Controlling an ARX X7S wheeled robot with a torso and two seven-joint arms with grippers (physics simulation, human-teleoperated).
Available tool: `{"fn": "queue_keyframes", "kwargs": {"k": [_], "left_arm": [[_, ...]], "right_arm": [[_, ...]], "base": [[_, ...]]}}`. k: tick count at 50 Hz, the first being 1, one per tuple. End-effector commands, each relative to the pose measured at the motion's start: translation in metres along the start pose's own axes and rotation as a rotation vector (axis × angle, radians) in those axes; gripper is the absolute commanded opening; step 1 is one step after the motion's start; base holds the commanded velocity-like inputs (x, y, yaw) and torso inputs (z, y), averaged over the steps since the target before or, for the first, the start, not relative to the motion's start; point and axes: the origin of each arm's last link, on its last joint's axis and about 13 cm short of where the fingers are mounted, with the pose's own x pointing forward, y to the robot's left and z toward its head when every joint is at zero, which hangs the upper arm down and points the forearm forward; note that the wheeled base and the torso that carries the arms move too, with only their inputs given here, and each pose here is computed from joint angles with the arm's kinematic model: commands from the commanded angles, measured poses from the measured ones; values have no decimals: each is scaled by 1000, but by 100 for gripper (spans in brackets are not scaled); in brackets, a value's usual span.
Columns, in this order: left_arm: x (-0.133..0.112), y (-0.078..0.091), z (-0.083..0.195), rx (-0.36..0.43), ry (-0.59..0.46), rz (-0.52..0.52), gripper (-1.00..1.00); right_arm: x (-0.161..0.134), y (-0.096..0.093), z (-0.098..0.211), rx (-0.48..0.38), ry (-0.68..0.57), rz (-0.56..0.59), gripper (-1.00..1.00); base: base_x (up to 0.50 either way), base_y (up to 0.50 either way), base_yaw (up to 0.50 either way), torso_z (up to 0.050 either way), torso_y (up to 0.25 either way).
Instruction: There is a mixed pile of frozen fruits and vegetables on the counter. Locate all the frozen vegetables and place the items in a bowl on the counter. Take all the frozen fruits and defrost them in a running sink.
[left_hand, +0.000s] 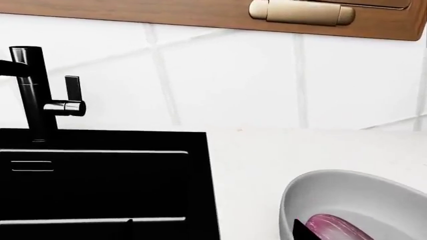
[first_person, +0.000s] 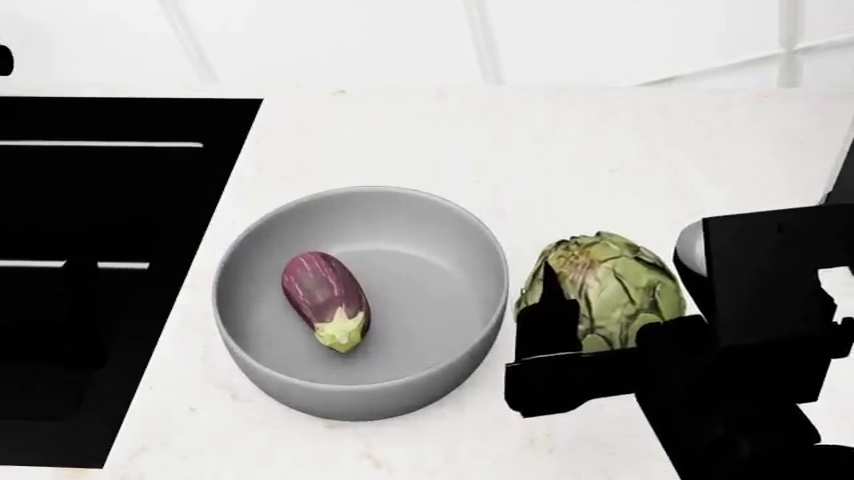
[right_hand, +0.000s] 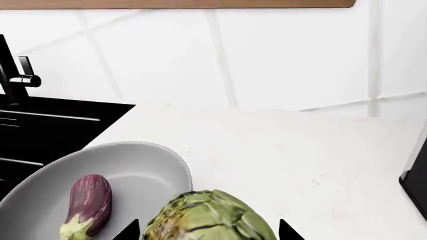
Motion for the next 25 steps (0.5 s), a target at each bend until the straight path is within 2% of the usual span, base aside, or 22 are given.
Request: {"fn": "queue_keyframes", "kwargs": {"k": [1, 4, 5, 10, 12, 17, 18, 20, 25], "left_arm": [[3, 0, -2, -4, 5, 0, 100], [3, 0, -1, -4, 8, 0, 100], [1, 0, 0, -5, 4, 0, 100], [3, -4, -3, -5, 5, -2, 100], [2, -5, -2, 1, 6, -7, 100], [2, -2, -1, 3, 7, -5, 100], [2, -3, -1, 3, 6, -5, 100], [2, -4, -2, 3, 7, -11, 100], [3, -2, 0, 3, 4, -12, 100]], "right_arm": [[5, 5, 32, -42, -66, 11, -100], [11, 9, 47, -51, -85, 22, -100], [17, 12, 57, -97, -79, 32, -100], [41, 20, 70, -96, -39, 86, -100], [52, 23, 71, -125, -17, 104, -100], [76, 30, 83, -104, 2, 143, -100], [80, 30, 83, -73, 6, 145, -100], [94, 31, 81, -33, 71, 170, -100], [116, 43, 76, -4, 141, 256, -100]], "base": [[0, 0, 0, 0, 0], [0, 0, 0, 0, 3], [0, 0, 0, 0, 0], [0, 0, 0, 0, 0], [0, 0, 0, 0, 0], [0, 0, 0, 2, 0], [0, 0, 0, 0, 0], [0, 0, 0, 0, 0], [0, 0, 0, 0, 2]]}}
